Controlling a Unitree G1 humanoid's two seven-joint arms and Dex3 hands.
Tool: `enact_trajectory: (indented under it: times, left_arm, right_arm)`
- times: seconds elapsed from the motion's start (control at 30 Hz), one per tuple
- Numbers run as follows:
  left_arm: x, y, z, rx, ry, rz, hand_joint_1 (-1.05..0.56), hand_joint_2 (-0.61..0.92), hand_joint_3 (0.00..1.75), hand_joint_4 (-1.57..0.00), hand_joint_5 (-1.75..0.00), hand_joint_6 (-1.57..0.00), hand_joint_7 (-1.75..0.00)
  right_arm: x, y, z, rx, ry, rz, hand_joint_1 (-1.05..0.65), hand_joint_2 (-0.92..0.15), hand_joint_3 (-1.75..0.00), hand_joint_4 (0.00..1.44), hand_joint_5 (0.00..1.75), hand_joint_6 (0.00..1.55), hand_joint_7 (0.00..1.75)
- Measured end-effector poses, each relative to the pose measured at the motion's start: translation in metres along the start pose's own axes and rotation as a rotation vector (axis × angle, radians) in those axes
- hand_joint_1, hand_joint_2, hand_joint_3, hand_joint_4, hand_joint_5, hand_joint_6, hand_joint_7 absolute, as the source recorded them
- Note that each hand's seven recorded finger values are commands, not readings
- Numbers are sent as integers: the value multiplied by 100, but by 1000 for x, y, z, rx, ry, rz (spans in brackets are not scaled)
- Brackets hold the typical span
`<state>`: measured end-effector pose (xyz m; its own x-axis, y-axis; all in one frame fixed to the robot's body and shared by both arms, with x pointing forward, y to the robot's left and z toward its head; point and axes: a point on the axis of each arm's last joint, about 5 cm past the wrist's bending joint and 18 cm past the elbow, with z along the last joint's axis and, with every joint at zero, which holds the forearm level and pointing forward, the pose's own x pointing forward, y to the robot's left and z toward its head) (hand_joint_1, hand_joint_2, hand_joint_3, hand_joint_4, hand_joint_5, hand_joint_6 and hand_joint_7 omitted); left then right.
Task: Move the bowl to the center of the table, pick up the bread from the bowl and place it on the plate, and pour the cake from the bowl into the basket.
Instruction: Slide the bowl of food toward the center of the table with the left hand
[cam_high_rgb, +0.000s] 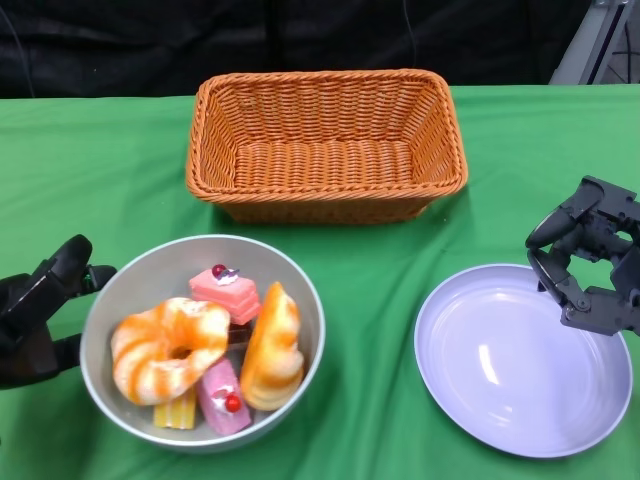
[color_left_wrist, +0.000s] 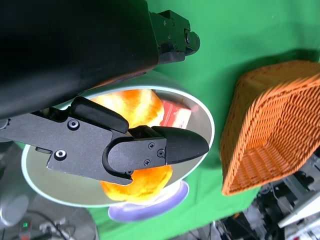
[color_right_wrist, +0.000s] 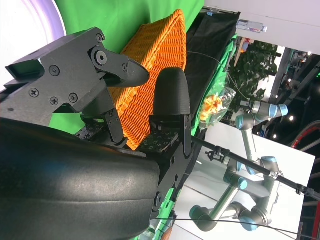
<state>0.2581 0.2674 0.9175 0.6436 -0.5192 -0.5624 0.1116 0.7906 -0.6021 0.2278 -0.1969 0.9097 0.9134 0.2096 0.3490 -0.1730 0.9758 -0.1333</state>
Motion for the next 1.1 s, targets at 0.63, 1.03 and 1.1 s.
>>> enact_trajectory:
  times: [0.63, 1.03, 1.1]
  left_arm:
    - [-3, -23, -15, -52, -11, -102, -66, 92, 52, 0, 0, 0, 0]
    - [5, -32, -20, -74, 5, -136, -62, 92, 54, 0, 0, 0, 0]
    - [7, -33, -21, -72, 0, -143, -61, 92, 54, 0, 0, 0, 0]
  right_arm:
    - [0, 0, 0, -3, -2, 0, -11, -58, -86, 73, 164, 68, 129]
    - [0, 0, 0, -7, 1, -3, -10, -57, -89, 74, 164, 69, 128]
    - [0, 0, 0, -7, 0, -3, -10, -57, -89, 74, 164, 69, 128]
